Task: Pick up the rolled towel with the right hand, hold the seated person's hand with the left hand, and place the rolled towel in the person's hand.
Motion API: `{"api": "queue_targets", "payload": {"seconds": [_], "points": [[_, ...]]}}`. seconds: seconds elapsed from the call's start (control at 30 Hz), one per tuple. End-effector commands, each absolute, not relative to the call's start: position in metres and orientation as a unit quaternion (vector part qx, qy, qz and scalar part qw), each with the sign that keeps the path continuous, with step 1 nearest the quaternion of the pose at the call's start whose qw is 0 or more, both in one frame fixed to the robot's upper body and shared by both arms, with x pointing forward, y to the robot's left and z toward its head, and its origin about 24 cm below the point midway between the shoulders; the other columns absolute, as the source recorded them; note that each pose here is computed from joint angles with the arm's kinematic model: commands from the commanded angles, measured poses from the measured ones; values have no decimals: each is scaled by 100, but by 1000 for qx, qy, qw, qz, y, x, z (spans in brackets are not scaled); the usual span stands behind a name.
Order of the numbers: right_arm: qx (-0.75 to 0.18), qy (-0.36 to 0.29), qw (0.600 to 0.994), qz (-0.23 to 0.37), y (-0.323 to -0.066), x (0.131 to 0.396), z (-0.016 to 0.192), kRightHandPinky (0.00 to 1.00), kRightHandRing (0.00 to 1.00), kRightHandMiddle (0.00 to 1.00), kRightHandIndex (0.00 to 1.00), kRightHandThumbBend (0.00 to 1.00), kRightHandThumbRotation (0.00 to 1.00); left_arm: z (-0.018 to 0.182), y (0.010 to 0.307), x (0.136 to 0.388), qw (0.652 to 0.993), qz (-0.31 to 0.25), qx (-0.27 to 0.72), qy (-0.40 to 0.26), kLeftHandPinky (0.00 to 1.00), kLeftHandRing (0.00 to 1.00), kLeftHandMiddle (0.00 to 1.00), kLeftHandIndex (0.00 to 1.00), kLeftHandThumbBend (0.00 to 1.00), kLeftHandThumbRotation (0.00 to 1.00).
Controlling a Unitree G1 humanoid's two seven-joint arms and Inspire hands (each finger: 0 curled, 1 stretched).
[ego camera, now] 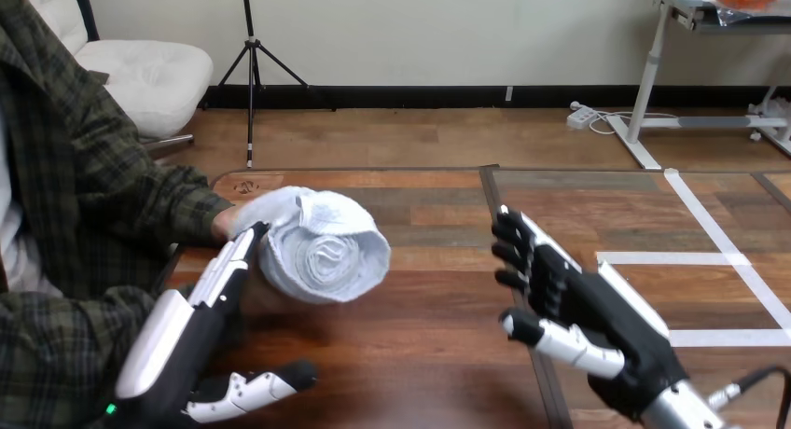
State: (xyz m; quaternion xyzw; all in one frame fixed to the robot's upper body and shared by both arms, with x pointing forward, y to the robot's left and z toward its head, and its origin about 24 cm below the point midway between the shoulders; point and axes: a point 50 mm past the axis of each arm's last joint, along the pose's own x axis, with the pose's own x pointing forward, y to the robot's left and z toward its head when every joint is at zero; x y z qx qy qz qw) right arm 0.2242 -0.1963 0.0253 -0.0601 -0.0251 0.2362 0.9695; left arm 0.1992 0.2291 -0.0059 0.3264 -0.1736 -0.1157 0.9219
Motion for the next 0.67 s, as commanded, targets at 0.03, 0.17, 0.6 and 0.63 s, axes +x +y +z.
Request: {"api": "queue_targets", "payload": {"seconds": [0.03,0.17,0.6,0.63], "points": [[-57,-54,972,222,-195,230,30,97,100,100,100,100,54,8,216,216,919,-108,300,-232,100,100,100,100,100,81],[-59,-52,973,216,-195,230,28,96,100,100,100,100,54,8,211,217,920,-111,289,-238,100,100,100,100,100,79],[-60,-42,976,203,-196,231,19,95,100,99,100,100,55,8,199,222,923,-124,264,-252,100,100,100,100,100,77],[-61,-41,977,202,-196,231,19,95,100,99,100,100,56,8,197,222,924,-128,257,-253,100,100,100,100,100,77]]}}
